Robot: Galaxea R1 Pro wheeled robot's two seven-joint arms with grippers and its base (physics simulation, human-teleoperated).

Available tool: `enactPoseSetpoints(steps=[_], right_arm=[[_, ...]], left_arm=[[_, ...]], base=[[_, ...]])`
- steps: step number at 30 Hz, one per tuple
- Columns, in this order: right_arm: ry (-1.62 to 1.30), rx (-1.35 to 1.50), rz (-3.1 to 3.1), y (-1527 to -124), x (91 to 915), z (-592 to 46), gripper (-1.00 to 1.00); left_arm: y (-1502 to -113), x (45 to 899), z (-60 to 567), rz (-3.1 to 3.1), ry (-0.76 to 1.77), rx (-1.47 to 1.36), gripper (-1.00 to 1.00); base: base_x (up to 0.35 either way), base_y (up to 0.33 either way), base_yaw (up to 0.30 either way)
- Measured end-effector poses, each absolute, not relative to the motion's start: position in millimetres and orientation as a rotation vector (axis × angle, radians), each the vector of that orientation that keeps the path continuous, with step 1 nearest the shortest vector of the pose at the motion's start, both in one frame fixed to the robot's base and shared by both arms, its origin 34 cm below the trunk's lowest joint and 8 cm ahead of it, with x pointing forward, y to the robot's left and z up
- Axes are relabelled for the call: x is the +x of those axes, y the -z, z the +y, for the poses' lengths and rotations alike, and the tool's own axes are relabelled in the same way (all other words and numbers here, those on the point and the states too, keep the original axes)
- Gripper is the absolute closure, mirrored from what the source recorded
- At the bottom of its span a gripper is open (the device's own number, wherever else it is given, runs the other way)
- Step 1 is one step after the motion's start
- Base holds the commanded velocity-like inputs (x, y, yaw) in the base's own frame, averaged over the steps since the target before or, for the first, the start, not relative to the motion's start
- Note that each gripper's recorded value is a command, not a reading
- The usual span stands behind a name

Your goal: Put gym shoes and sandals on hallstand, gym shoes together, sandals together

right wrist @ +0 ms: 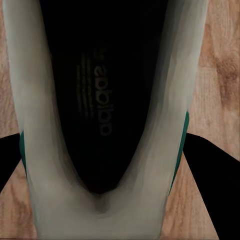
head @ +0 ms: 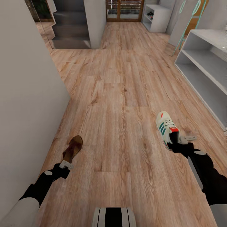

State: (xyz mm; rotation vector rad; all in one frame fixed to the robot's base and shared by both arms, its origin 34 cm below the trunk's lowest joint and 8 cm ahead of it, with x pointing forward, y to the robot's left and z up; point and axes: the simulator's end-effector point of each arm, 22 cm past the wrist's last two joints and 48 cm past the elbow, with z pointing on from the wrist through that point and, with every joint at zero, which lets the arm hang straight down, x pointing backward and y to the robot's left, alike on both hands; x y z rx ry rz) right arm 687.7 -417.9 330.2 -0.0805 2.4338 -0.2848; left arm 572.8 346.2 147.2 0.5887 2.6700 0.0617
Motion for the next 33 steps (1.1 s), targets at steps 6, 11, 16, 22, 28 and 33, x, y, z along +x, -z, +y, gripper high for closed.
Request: enactPoseSetpoints(steps=[6, 11, 16, 22, 28, 33], right_arm=[[0.275, -0.136, 2.363, -317.1, 642.9, -414.0, 1.0], [0.25, -0.138, 2.368, -285.4, 588.3, -416.7, 1.0], [0.215, -0.071, 2.359, -259.5, 546.2, -422.8, 1.0], [0.208, 0.003, 2.325, -231.6, 499.8, -429.6, 1.0], [0.21, 0.022, 2.284, -230.4, 484.1, -428.7, 1.0], [0.21, 0.026, 2.246, -240.3, 487.1, -428.2, 1.0]], left_arm=[[-174.3, 601.5, 350.8, 2.538, -0.107, 0.44, 1.0], [-180.5, 589.4, 357.2, 2.513, -0.146, 0.322, 1.0], [-190.0, 585.3, 358.7, 2.495, -0.137, 0.226, 1.0], [-198.1, 566.9, 362.9, 2.459, -0.136, 0.131, 1.0], [-212.1, 558.8, 371.8, 2.374, -0.208, 0.082, 1.0], [-206.5, 537.6, 371.7, 2.39, -0.237, 0.049, 1.0]], base=[[0.0, 0.0, 0.0], [0.0, 0.0, 0.0], [0.0, 0.0, 0.0], [0.0, 0.0, 0.0], [0.0, 0.0, 0.0], [0.0, 0.0, 0.0]])
